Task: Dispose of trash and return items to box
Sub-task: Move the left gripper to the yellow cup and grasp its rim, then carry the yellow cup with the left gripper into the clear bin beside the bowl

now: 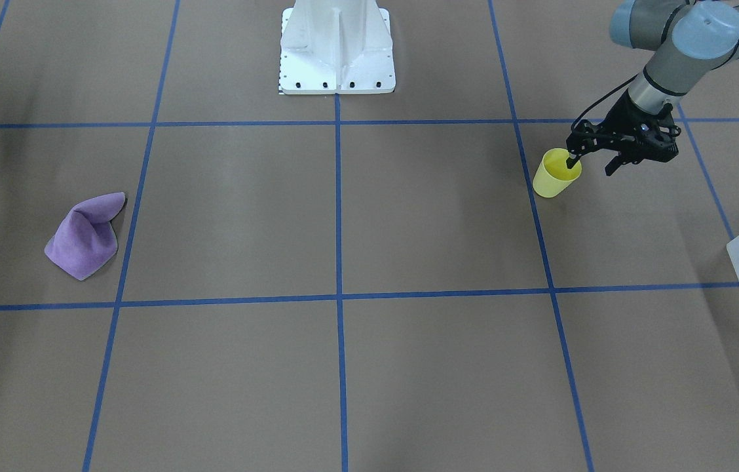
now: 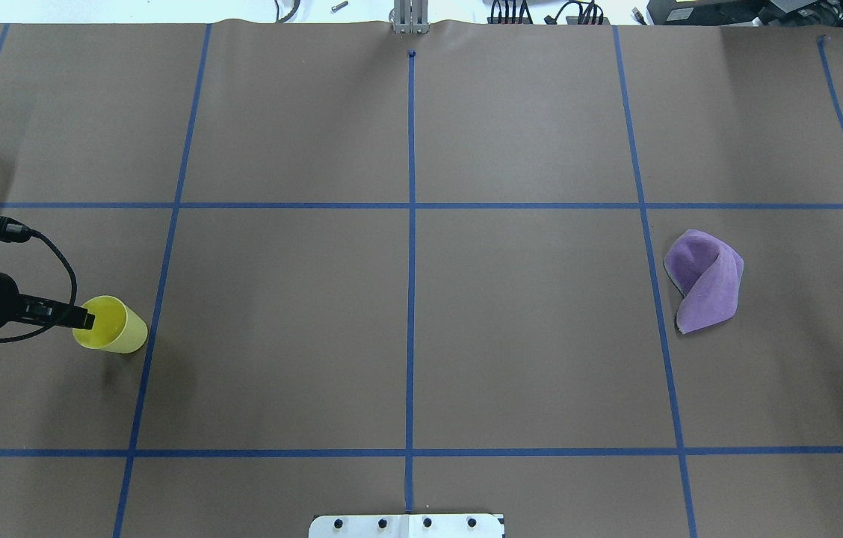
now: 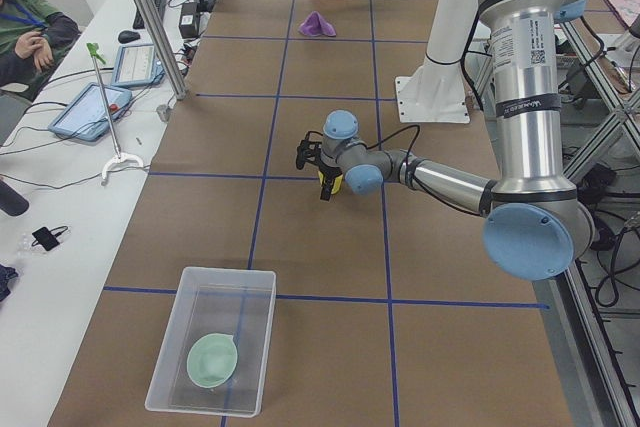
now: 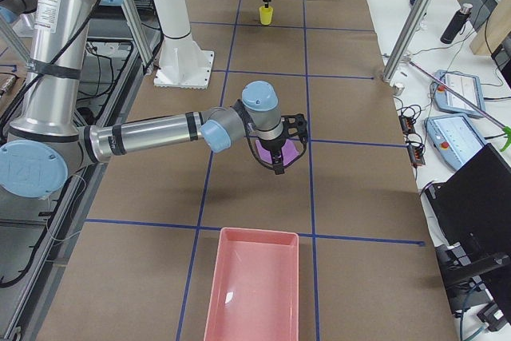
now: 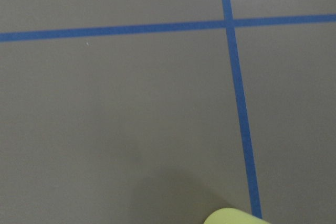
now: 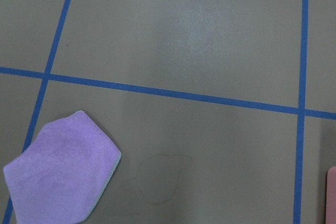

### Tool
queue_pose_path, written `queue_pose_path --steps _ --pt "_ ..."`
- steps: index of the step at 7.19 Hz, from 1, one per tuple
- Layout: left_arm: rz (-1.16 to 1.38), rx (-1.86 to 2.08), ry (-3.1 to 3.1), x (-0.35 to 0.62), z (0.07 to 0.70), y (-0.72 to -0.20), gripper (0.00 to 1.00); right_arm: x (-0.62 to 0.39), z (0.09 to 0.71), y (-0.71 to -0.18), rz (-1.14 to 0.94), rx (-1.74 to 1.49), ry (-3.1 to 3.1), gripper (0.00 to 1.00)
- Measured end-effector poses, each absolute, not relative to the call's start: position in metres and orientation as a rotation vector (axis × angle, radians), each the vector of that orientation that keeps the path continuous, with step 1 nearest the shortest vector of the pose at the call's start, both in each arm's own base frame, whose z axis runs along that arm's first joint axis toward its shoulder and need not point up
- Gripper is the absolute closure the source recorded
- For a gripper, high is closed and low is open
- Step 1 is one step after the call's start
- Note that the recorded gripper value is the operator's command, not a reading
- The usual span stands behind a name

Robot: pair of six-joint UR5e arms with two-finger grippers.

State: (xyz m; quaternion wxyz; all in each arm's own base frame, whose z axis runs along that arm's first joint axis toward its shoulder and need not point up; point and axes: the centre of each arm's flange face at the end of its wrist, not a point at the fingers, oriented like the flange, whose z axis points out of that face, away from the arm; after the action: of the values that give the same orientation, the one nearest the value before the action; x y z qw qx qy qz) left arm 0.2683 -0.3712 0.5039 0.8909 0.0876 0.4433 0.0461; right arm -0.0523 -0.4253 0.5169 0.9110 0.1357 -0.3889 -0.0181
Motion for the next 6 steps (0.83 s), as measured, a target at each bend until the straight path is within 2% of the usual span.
queue_pose_path --steps 1,4,6 --pt "0.082 0.171 0.928 0.272 0.506 -0.369 1.0 -0.052 0.517 -0.425 -0.037 0.28 -0.802 0.0" --pt "0.05 0.175 0.98 0.277 0.489 -0.371 1.0 -0.052 0.516 -0.425 -0.038 0.282 -0.802 0.0" --pt "0.022 0.175 1.029 0.238 0.479 -0.382 1.0 -0.052 0.515 -0.425 -0.038 0.282 -0.802 0.0"
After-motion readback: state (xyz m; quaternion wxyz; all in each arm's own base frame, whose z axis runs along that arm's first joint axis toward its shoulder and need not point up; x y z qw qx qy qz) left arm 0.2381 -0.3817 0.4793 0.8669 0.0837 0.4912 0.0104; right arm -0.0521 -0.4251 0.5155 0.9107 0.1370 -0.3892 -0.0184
